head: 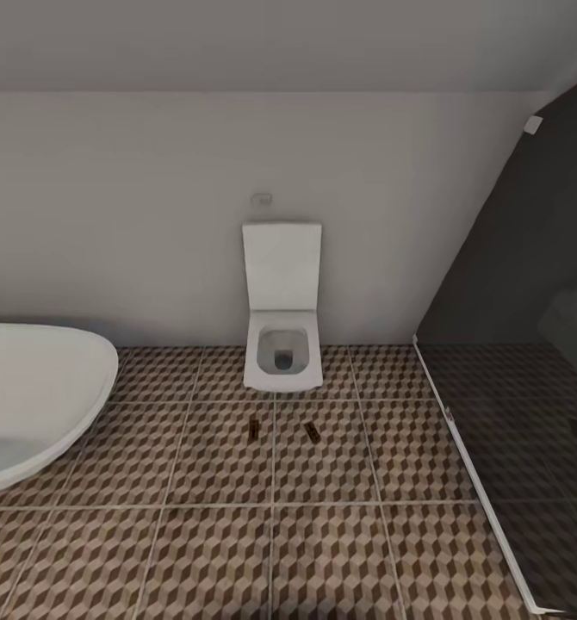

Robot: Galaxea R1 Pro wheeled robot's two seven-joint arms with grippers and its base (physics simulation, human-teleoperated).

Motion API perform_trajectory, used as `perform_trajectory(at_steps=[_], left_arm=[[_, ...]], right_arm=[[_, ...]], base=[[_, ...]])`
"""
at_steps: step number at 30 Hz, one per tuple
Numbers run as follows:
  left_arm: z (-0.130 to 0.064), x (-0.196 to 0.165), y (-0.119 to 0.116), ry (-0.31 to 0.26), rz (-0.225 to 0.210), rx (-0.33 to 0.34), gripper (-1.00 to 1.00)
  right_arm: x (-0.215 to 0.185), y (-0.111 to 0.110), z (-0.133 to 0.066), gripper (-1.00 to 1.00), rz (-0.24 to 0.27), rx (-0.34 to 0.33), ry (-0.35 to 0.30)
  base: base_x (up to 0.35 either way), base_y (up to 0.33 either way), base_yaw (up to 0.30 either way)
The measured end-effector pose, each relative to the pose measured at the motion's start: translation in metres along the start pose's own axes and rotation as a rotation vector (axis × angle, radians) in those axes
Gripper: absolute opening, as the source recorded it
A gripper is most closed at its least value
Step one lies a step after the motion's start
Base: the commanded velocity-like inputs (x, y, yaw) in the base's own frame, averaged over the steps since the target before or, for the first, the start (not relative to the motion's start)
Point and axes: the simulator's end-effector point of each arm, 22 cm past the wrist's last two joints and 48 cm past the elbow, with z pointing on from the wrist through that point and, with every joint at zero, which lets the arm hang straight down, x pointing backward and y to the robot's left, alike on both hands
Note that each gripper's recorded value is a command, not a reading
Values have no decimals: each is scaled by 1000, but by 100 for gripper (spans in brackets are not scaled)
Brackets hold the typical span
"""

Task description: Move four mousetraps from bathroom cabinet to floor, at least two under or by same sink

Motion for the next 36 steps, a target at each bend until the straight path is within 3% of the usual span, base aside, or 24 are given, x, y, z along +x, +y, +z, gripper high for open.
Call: perform_trajectory(at_steps=[16,21,25,36], left_arm=[[-1,-7,1,-20,-7,-3,100],[-2,-8,6,-20,-47,-22,100],[-2,-8,8,-19,-74,-35,100],[-6,-2,8,-16,-84,-38,100]], right_arm=[[-7,-2,-1,100,-1,6,-13],[-5,-2,-2,100,7,9,-7],[3,-5,-2,100,38,25,28],[33,-7,-6,100,90,43,175]], base=[[0,0,0],[0,0,0],[0,0,0],[0,0,0]])
